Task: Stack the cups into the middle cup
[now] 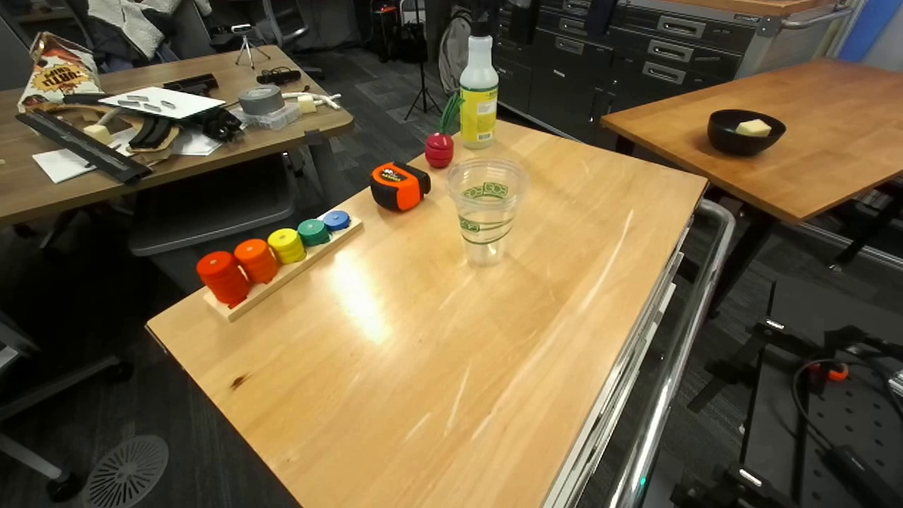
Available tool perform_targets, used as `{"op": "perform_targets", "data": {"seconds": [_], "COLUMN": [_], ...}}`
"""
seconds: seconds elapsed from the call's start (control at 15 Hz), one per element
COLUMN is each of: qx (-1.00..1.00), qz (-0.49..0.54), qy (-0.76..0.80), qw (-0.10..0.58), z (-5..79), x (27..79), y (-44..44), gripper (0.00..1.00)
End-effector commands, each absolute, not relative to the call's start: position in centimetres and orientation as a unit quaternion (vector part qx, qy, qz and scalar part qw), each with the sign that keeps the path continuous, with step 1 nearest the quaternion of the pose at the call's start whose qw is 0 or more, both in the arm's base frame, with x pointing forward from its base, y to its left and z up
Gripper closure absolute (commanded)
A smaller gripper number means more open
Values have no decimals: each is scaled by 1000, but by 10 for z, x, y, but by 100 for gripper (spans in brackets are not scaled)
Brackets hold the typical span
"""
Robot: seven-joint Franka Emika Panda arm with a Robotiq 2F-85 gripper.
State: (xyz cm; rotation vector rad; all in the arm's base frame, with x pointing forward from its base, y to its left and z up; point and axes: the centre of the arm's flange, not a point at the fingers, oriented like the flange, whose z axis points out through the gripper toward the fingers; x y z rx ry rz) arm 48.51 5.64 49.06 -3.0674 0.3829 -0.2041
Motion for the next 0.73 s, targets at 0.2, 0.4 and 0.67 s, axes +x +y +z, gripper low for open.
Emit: {"op": "perform_targets", "data": {"seconds": [0.2,0.4,0.67], "qx": [-991,-991,-991], "qz": [-65,-65,-65], "qy": [116,115,114], "qw": [18,17,17], "z": [491,491,491], "x": [485,485,485], "y": [58,58,58], "gripper": [0,0,0]}}
